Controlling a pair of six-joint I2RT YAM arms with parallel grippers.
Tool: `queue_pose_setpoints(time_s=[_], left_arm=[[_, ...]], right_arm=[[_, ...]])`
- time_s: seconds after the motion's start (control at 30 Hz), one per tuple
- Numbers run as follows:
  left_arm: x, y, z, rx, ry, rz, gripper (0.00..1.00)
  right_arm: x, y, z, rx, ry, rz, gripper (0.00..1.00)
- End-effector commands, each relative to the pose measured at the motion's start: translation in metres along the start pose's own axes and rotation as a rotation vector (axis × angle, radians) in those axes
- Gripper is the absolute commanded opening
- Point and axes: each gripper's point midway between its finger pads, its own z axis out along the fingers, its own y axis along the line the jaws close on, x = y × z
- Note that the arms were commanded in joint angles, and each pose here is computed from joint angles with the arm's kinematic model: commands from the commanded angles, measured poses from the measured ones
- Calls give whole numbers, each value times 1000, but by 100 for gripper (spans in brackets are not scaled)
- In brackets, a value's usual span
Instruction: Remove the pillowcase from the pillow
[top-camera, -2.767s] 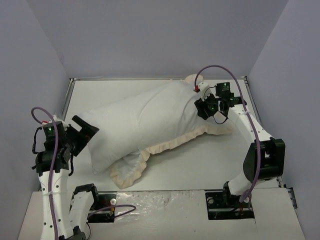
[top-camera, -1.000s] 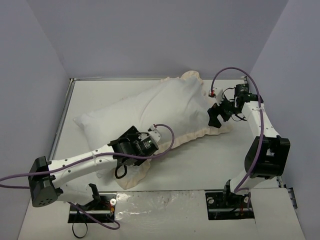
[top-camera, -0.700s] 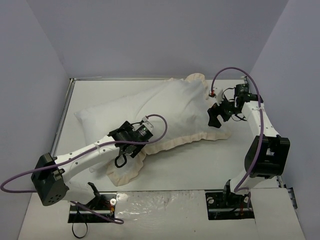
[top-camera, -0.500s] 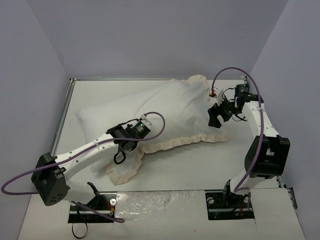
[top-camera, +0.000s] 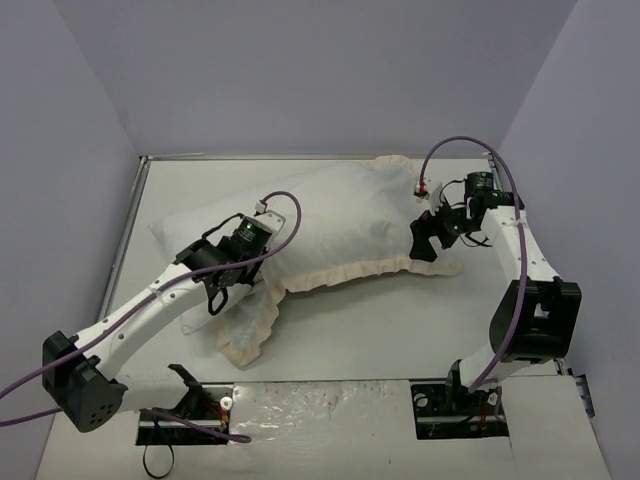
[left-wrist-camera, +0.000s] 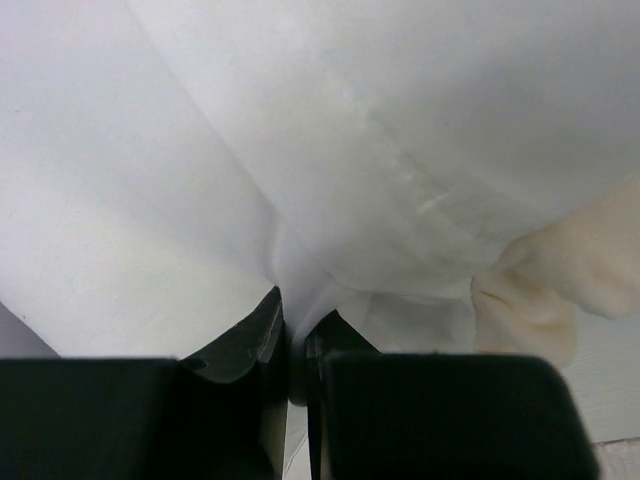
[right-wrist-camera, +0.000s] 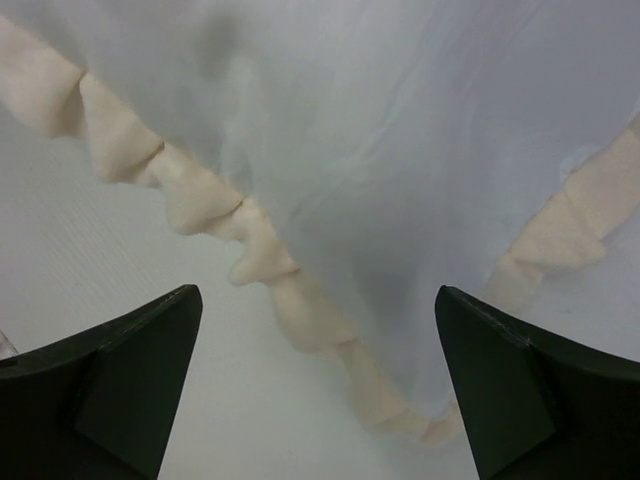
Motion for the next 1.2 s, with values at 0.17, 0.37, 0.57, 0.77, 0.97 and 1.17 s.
queue_pose_setpoints(time_s=[0.17,0.37,0.57,0.77,0.97,1.17], left_arm=[[-48,7,-35,87,-178,-185,2],[-48,10,-38,111,-189,-223,2],[-49,9,-36,145,-204,-270,2],[-51,7,-37,170,-209,-288,2],[-54,20,-48,147,-249,-334,2],[-42,48,-47,95,-253,-434,2]], right_arm=[[42,2,9,-26,220,-283,100],[25,-43,11,90,174,-294,99],[26,-61,29,113,187,-289,89],[11,-48,34,47,84,-182,12],[-27,-48,-25,141,-93,-165,0],[-18,-90,-88,287,-195,-33,0]])
